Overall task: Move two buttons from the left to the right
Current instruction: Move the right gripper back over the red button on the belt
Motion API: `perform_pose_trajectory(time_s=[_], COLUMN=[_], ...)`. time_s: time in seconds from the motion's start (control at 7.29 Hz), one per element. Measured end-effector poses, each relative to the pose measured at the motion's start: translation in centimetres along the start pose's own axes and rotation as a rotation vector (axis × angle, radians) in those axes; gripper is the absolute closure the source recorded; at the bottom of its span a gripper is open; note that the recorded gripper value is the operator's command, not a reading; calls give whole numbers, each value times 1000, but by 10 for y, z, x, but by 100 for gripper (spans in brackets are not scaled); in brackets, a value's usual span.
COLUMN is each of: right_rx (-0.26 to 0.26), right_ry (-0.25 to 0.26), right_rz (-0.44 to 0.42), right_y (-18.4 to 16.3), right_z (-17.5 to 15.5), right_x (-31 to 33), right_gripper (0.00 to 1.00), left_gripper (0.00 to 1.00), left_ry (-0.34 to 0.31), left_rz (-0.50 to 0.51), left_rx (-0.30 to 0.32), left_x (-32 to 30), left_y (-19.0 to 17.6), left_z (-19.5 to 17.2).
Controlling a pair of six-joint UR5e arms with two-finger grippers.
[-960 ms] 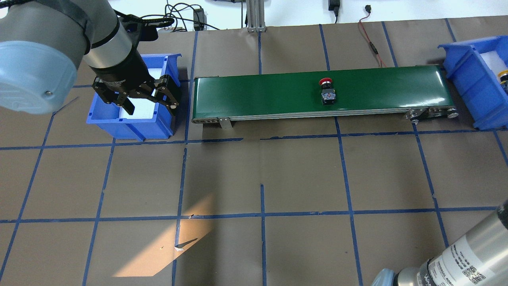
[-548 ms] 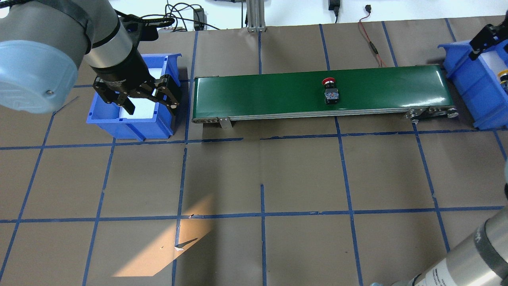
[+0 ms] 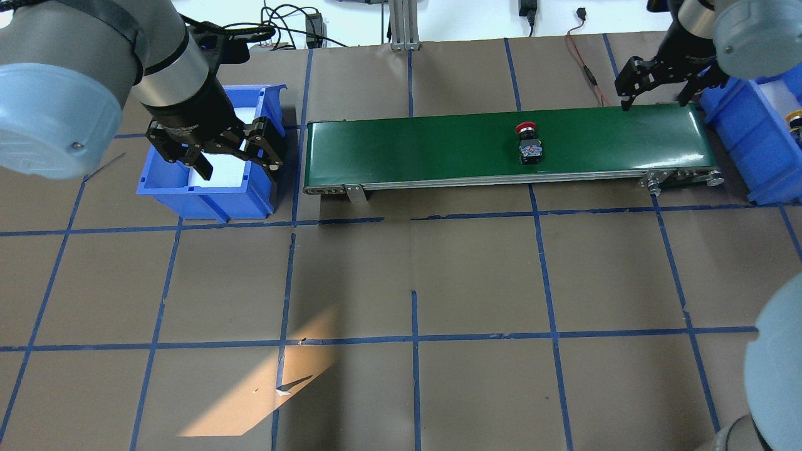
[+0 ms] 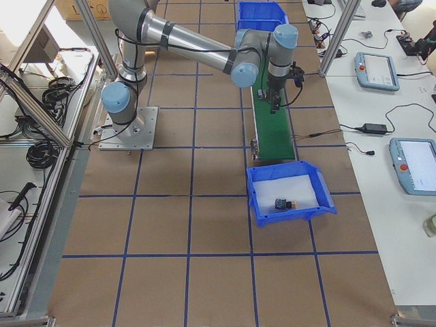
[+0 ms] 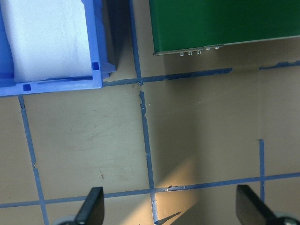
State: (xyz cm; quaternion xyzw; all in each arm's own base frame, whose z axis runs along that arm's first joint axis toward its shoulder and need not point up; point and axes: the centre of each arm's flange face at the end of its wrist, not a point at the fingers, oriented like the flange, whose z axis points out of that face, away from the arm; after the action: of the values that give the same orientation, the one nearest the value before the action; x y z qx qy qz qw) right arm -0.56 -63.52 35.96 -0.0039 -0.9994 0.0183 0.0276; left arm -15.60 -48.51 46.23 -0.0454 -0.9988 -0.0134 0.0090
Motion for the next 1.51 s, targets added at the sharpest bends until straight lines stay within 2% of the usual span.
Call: perform_pose_trajectory(time_s=[0.27, 0.82, 1.51], right_rx=[-7, -51, -51], right_ry=[-5, -21, -24], right_rz=[12, -1, -8], right_y=[14, 9, 3], right_z=[6, 39, 51], right_x=[-20, -23, -24], right_gripper=[0, 0, 0], left_gripper=[0, 0, 0], left_ry=[0, 0, 0], left_rz=[0, 0, 0], left_rx=[0, -1, 0], left_x=[0, 0, 0], left_y=[0, 0, 0], left_z=[0, 1, 1])
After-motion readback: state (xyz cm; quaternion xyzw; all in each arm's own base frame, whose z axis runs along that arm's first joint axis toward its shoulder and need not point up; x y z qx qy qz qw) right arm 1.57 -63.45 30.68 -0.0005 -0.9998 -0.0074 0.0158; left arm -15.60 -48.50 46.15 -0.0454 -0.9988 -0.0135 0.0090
